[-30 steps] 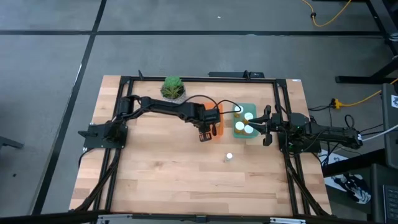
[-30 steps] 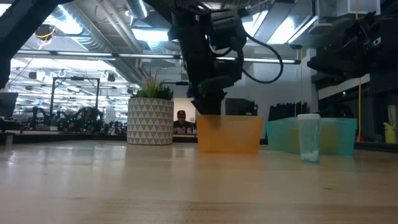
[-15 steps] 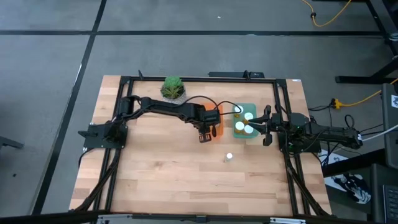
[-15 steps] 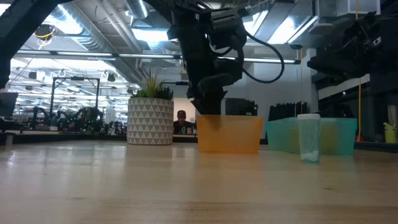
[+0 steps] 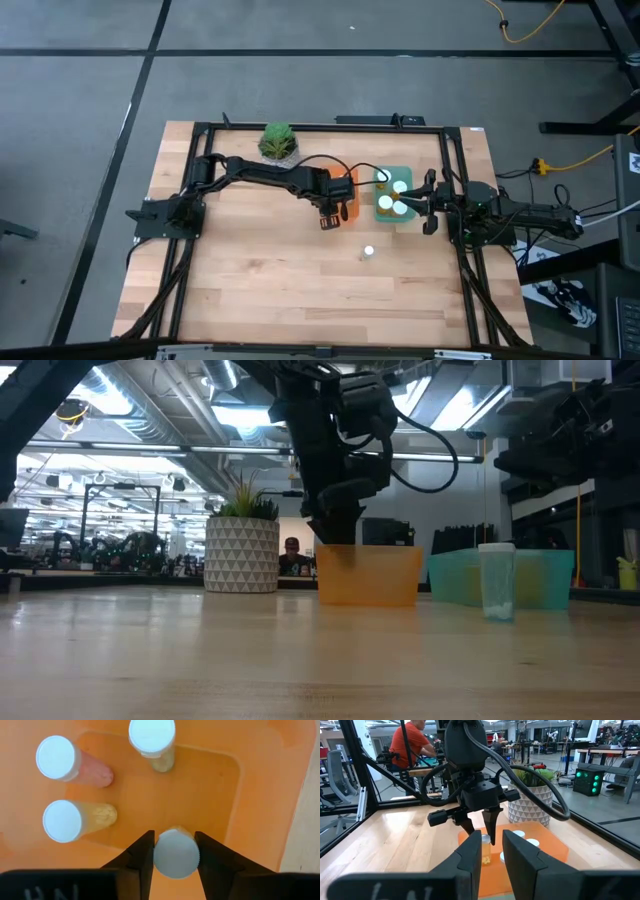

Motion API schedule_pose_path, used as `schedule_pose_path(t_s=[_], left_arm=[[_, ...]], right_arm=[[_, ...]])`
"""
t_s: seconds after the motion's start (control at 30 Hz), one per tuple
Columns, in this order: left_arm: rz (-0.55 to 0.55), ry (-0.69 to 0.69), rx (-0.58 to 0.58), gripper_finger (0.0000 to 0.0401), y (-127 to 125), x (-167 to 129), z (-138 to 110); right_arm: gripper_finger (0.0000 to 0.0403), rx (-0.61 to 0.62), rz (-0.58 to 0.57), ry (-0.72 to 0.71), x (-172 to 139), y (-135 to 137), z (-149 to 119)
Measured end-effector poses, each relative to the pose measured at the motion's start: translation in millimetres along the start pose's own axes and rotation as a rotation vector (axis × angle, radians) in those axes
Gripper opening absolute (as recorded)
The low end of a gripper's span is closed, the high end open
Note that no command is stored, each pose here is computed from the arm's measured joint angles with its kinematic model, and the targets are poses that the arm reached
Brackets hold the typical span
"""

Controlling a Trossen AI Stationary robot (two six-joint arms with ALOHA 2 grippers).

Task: Pick and place medicine bottles into bin by pill shape (circle, oval)
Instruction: Put the small yellow bottle into the orange bin, then put the small blue bottle into the orange bin

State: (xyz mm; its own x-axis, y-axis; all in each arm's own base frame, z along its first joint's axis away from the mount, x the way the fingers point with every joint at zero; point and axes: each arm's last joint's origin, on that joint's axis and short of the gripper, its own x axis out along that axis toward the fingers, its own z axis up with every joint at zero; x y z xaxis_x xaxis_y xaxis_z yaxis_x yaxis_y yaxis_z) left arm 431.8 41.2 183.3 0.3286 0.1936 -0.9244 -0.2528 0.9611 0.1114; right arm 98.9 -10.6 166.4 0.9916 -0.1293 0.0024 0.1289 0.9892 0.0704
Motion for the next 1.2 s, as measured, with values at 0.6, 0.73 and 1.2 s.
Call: schedule_pose_path(t_s=[0.6,0.73,1.2], left_arm=[[-0.016,-0.074,-0.023,0.0234,-9,-16,12],[-0.007,-0.118,-0.021,0.0232,-13,-34,24],[-0.225,-0.393,-0.251,0.0231,-64,-110,61]], right_arm=[[0.0081,0.000,0.000,-0.001,0,0,0],[0.0081,0.000,0.000,-0.001,0,0,0],[0.0080,0.000,0.000,-0.001,0,0,0]])
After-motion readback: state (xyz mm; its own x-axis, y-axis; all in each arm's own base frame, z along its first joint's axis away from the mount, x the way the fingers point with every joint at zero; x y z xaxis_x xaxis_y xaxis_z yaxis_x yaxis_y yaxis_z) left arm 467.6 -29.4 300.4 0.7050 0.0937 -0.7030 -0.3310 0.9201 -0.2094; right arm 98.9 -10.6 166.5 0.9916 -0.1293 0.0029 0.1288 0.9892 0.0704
